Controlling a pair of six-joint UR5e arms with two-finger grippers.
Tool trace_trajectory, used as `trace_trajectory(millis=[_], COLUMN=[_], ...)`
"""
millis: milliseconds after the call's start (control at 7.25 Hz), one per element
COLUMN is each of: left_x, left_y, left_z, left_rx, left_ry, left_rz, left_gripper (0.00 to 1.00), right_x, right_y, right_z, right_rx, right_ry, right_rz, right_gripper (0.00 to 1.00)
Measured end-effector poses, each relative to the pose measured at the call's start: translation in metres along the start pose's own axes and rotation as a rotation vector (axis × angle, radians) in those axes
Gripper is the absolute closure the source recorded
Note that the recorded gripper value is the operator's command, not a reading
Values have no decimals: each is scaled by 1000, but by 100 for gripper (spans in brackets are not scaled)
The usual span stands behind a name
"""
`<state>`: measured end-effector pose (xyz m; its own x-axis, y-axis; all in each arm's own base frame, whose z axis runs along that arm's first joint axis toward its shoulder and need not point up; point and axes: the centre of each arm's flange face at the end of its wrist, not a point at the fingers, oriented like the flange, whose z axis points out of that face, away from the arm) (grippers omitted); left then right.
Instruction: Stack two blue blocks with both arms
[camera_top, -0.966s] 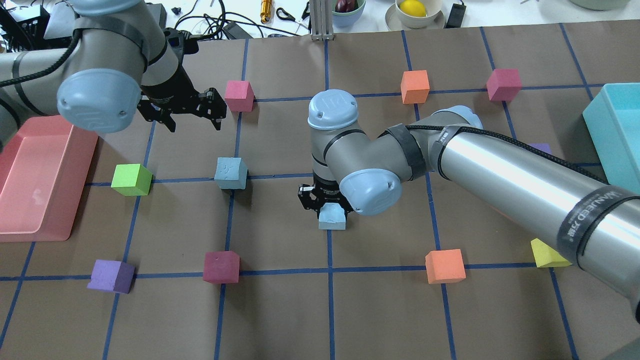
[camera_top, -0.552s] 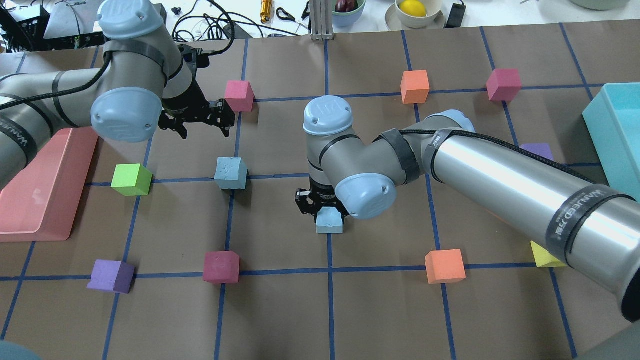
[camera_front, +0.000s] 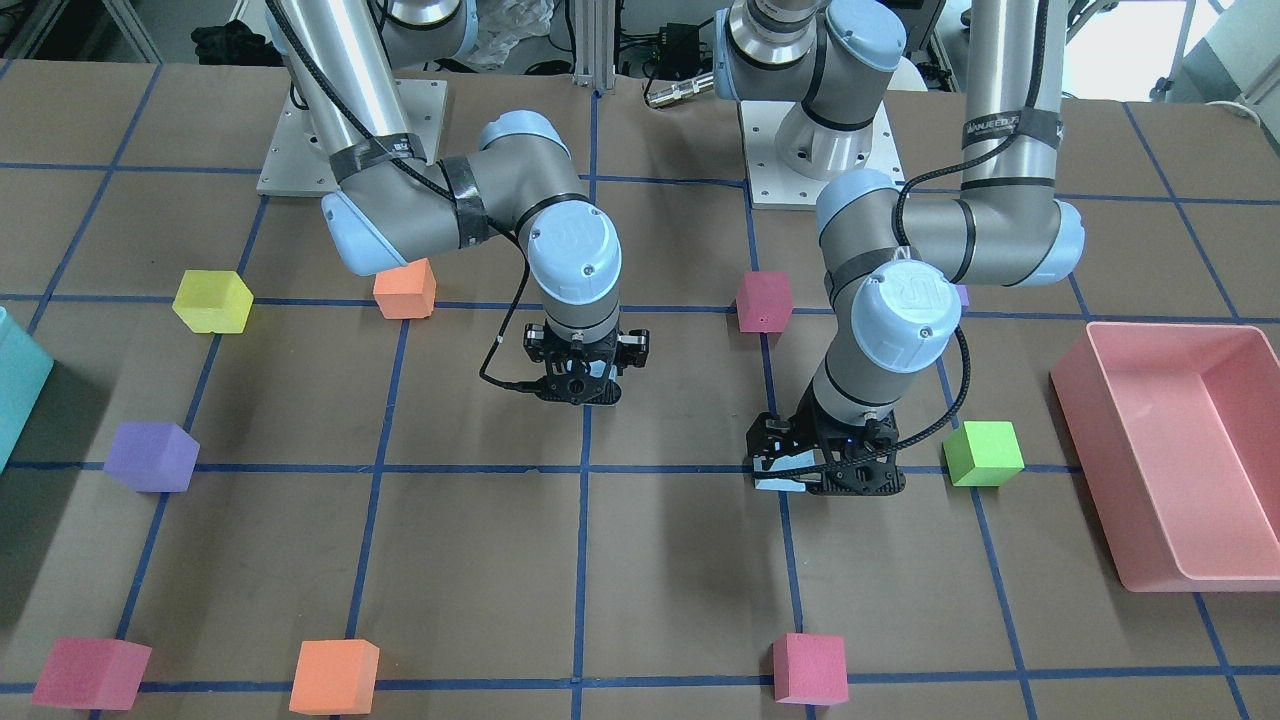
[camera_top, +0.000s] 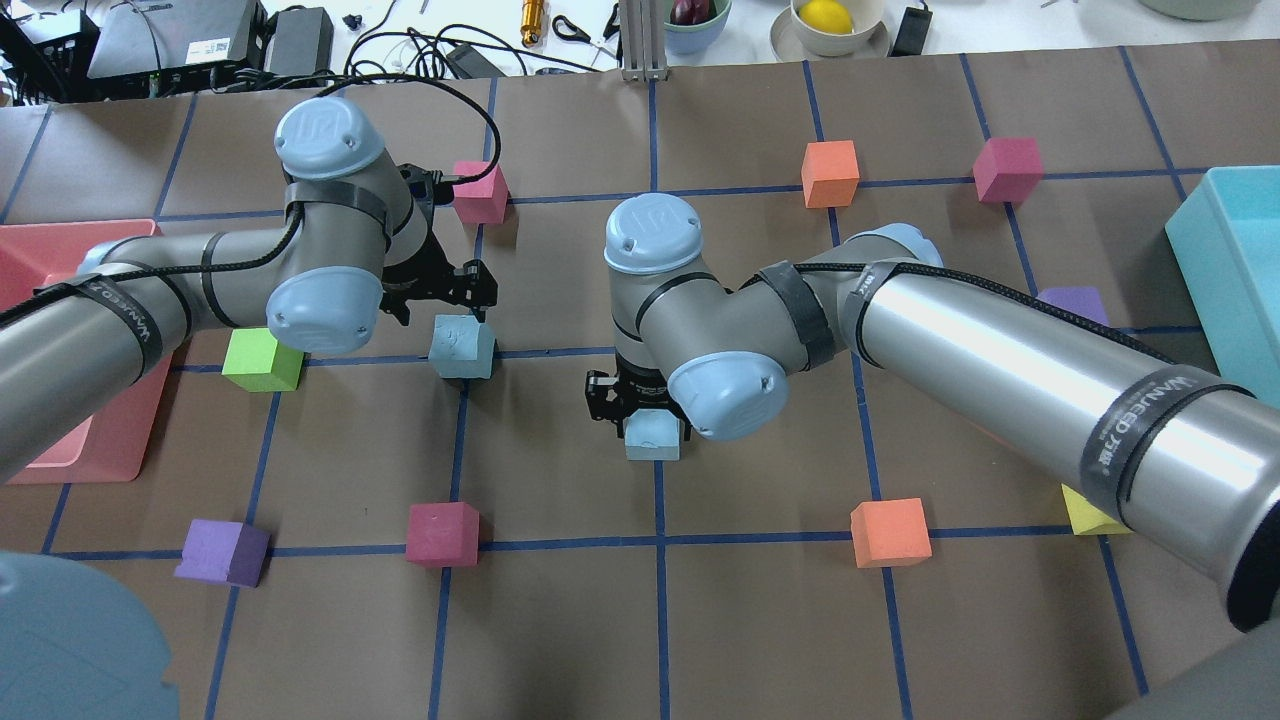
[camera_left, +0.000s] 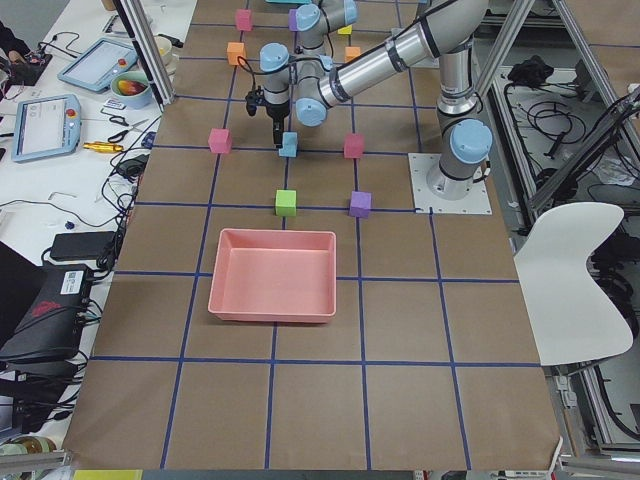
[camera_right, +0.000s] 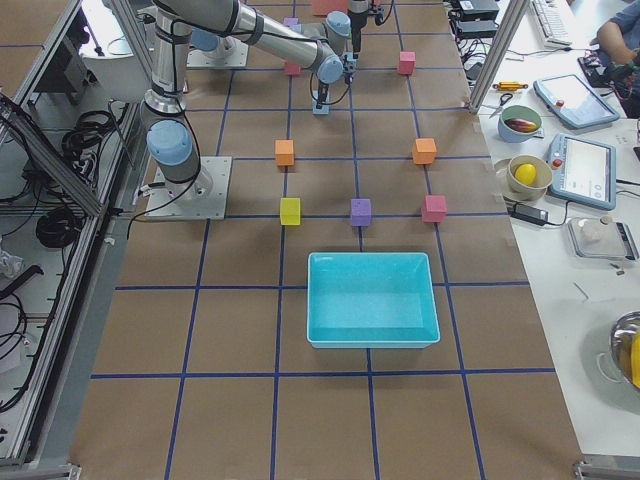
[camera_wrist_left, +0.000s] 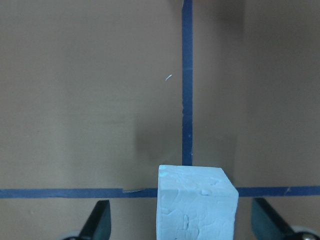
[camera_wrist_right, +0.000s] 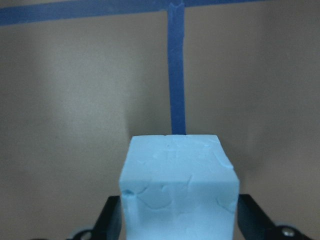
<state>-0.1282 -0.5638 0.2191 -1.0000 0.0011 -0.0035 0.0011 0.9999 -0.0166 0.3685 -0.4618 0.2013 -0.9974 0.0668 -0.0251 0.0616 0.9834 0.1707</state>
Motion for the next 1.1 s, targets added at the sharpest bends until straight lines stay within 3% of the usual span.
trace_trajectory(millis=[138,276,414,552,828,1103], left_x=[2,4,5,4,6,15], left_y=[6,10,11,11,10,8], left_z=[8,12,15,15,11,-11], left_rx=[-7,-14,-19,-19,-15,17], left_ry=[1,3,4,6,28,46], left_rz=[4,7,10,11,11,8], left_gripper=[0,15,77,100,100,100], right_x=[0,0,0,3,24,63], right_y=[-1,-2,-3,-4,0,-3], right_z=[-4,-9,-19,-34,-92,-136], right_rx=[6,14,30,54,136,174], right_ry=[-3,-7,-14,-25,-70,-92], right_rz=[3,6,11,22,54,105], right_gripper=[0,0,0,0,0,0])
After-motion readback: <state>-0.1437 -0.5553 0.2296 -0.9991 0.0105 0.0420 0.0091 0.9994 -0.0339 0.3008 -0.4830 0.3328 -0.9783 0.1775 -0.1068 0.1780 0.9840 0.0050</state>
